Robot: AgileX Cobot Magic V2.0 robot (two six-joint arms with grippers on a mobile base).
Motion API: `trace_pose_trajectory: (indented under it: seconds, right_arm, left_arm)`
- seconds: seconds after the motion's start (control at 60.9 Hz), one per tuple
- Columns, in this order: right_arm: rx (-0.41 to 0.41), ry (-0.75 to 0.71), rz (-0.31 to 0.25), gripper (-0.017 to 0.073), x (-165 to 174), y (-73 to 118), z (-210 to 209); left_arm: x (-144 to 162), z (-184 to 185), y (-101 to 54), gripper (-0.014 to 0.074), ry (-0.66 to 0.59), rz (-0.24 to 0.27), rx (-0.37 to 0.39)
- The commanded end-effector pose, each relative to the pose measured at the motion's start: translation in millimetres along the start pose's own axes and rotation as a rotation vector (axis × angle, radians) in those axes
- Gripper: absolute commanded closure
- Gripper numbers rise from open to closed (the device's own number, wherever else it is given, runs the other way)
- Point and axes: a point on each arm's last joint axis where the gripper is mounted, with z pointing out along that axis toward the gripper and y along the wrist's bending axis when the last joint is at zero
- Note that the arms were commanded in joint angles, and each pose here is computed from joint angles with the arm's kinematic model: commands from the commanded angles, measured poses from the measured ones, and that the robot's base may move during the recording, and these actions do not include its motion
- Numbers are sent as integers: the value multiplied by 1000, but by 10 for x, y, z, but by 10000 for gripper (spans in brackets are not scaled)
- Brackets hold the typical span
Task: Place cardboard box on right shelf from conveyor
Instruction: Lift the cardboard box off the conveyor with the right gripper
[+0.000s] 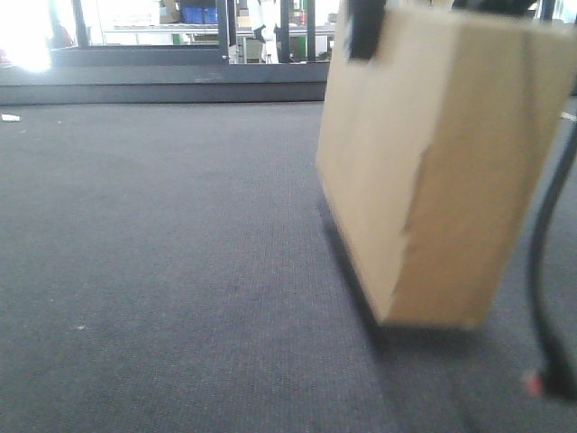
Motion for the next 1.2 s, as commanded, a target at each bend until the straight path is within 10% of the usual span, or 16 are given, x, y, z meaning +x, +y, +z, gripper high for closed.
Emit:
trace_pose_trajectory:
  seconds: [0.0, 0.279, 0.558, 1.182]
  right_arm:
    - [-80, -201, -62, 510, -91, -132, -427]
    - [-69, -616, -45, 510, 96, -753, -776]
    - [120, -921, -127, 510, 590, -1317, -826]
    - [149, -1286, -173, 510, 1983, -1383, -1014]
  left_arm:
    - [-59, -4, 2, 709, -83, -8, -1]
    - [-59, -4, 2, 710, -83, -8, -1]
    - [-59, -4, 2, 710, -83, -8, -1]
    - [-59, -4, 2, 710, -83, -8, -1]
